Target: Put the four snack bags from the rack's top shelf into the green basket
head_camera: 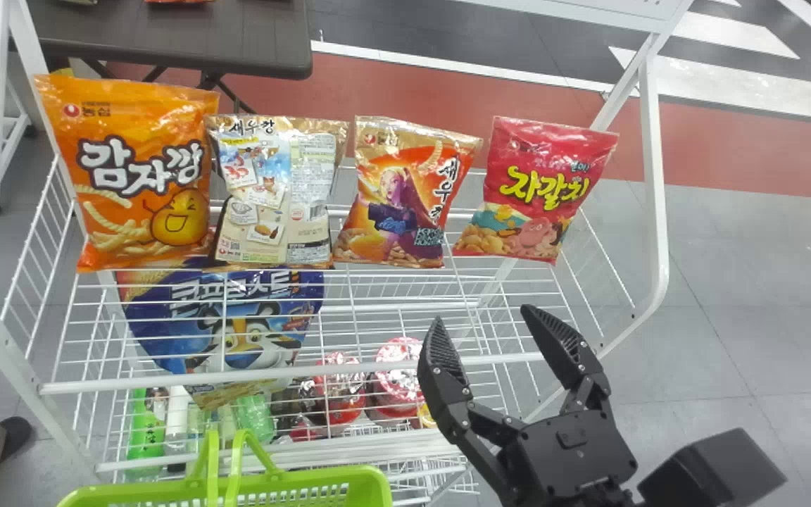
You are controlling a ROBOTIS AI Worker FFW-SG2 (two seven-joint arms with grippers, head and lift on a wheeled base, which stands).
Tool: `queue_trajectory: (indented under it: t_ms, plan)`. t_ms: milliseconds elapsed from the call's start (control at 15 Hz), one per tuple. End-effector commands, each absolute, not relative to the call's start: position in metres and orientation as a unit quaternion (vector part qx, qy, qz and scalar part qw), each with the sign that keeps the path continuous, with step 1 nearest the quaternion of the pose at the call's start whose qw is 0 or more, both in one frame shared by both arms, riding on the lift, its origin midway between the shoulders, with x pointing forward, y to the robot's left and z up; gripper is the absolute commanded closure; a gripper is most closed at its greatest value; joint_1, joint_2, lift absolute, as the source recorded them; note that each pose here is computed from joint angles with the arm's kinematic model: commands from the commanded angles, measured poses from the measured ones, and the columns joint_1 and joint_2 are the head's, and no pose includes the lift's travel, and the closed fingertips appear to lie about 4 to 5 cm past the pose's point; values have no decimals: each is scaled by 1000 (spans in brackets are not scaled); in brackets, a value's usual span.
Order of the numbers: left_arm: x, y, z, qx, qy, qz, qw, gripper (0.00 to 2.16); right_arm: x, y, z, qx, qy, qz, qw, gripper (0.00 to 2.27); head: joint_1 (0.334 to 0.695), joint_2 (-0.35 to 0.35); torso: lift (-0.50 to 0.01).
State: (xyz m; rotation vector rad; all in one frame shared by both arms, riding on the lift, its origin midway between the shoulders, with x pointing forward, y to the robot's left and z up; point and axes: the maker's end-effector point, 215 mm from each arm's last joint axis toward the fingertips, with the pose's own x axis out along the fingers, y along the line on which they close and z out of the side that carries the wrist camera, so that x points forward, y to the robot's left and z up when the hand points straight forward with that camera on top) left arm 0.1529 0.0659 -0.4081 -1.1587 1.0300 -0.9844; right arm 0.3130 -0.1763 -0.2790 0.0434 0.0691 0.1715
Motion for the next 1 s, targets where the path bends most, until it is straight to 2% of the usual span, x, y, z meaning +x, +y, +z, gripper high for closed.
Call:
queue_trajectory:
  t_ms: [0, 600, 867, 933]
  plan:
    - [153, 65, -408, -502, 444, -426, 607, 2145, 313, -176, -279, 21, 35, 86, 995, 140, 695, -292, 0]
    - [150, 64, -400, -501, 438, -434, 607, 2145, 318, -176, -279, 22, 26, 85, 996, 144, 695, -295, 0]
    - [148, 55, -395, -501, 437, -446, 600, 2145, 378, -141, -308, 29, 32, 111, 993, 144, 695, -289, 0]
    - [146, 52, -396, -502, 439, -448, 596, 2145, 399, -116, -315, 27, 34, 130, 990, 144, 695, -253, 0]
